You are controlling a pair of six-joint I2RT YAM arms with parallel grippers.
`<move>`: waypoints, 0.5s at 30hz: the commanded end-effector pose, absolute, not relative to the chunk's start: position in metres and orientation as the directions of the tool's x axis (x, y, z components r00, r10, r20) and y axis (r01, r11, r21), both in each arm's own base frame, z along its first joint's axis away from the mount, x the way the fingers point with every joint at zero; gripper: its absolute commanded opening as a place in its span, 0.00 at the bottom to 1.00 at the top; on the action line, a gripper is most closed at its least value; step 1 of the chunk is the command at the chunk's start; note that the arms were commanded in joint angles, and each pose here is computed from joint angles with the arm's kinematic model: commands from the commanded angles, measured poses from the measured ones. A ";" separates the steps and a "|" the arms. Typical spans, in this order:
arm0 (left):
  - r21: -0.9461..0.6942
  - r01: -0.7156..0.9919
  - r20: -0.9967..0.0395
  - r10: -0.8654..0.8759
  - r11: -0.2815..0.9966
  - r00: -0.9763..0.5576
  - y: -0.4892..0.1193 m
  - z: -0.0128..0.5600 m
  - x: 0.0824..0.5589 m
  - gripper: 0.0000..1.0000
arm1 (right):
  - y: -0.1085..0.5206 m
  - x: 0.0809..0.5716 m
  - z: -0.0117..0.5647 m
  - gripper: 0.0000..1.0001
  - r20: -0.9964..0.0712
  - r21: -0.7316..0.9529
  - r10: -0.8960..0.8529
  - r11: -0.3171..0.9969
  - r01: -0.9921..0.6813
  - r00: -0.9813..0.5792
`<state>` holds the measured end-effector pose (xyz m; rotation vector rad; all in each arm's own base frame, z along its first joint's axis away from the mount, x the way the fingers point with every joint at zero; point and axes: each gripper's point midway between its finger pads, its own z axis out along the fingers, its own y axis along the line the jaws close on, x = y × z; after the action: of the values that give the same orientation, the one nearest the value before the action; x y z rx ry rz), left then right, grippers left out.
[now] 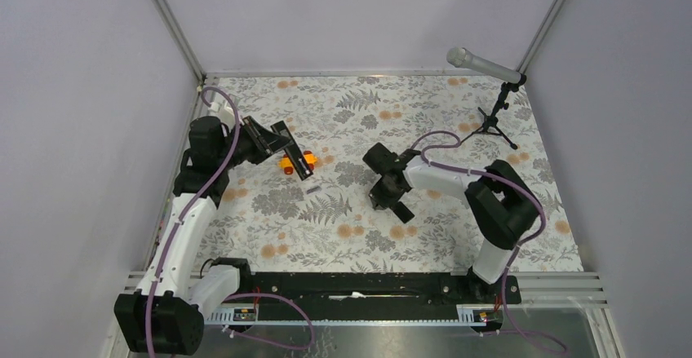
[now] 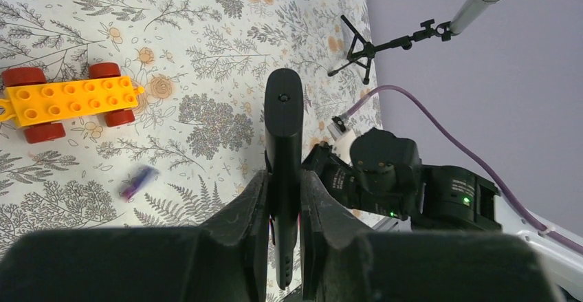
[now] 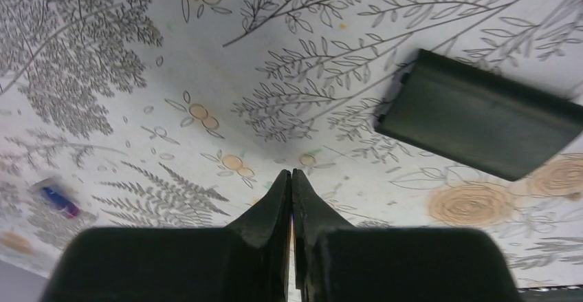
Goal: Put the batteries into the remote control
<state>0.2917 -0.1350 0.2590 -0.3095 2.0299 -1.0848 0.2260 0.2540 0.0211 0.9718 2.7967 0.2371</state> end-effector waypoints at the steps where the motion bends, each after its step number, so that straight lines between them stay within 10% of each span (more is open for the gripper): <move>1: -0.773 0.180 -0.578 -0.559 0.608 -0.594 -0.130 0.274 0.296 0.00 | 0.265 0.236 0.020 0.00 -0.084 0.172 0.719 0.693 0.700 -0.690; 15: -0.570 -0.226 -0.637 -0.598 0.790 -0.486 -0.050 0.224 0.311 0.00 | 0.329 0.281 0.068 0.43 -0.219 0.457 0.345 0.863 0.217 -0.913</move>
<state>0.3003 -0.0848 0.2160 -0.5490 2.1182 -0.7147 0.2787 0.3057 0.0565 0.6868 2.7462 0.4510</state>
